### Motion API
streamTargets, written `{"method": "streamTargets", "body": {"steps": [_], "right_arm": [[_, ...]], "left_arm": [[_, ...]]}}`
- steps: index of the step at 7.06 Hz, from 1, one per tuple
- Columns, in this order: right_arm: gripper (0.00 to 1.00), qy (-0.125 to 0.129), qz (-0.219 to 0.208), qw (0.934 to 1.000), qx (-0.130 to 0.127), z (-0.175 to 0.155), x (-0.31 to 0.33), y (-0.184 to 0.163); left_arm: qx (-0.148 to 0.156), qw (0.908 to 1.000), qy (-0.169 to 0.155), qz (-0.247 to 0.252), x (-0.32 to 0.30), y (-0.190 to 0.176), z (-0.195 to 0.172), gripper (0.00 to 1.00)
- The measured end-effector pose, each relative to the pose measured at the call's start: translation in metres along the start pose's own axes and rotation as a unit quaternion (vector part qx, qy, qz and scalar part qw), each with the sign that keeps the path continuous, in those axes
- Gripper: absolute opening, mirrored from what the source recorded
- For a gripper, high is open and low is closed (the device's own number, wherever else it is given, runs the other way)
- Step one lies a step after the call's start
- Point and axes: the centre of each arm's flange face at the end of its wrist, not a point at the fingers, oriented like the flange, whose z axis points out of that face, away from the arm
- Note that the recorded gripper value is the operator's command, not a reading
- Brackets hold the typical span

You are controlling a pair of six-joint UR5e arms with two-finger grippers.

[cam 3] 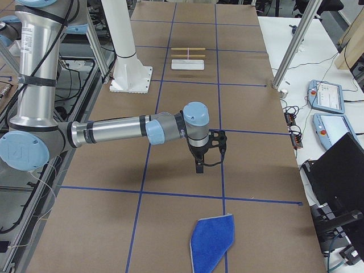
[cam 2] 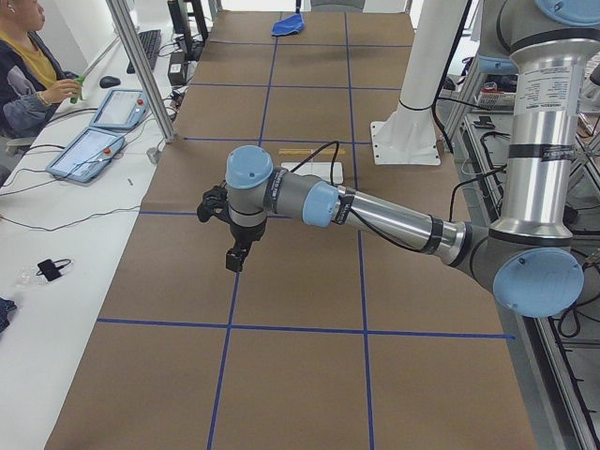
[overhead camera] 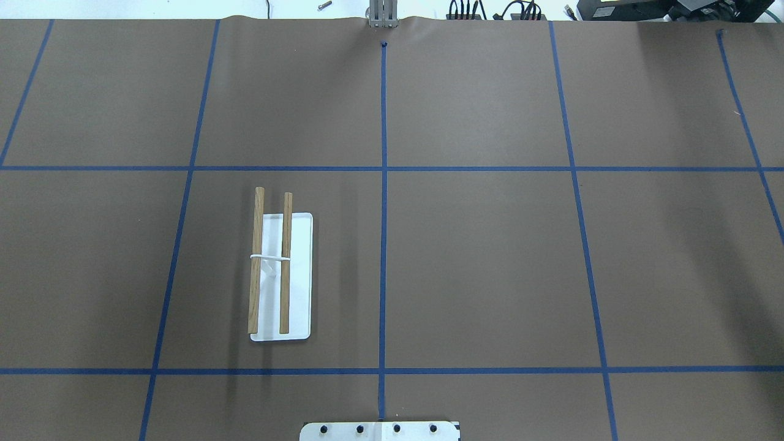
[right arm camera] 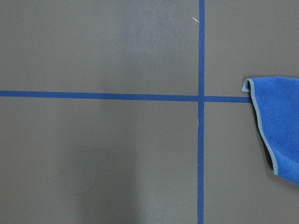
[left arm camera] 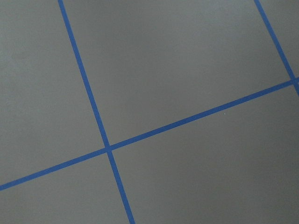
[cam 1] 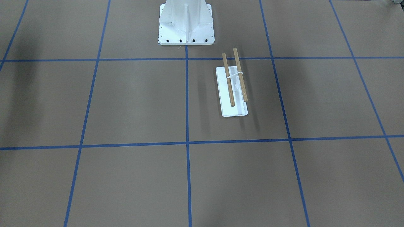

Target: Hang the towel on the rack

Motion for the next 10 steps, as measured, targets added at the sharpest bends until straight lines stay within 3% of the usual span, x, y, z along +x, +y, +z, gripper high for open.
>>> {"method": "streamTargets", "body": {"steps": [3, 7, 10], "right_arm": [[1.0, 0.002, -0.018, 0.9998, -0.005, 0.005, 0.006, 0.002], [0.97, 0.018, -0.058, 0.9974, -0.038, 0.055, 0.06, -0.007], [0.95, 0.022, -0.162, 0.9844, -0.067, 0.089, 0.118, -0.04]], "left_arm": [[-0.002, 1.0, 0.0, -0.001, -0.001, 0.0, 0.002, 0.98], [-0.004, 1.0, 0.001, -0.004, -0.003, 0.001, 0.004, 0.98], [-0.003, 0.9999, 0.001, -0.014, -0.005, 0.0, 0.006, 0.98]]}}
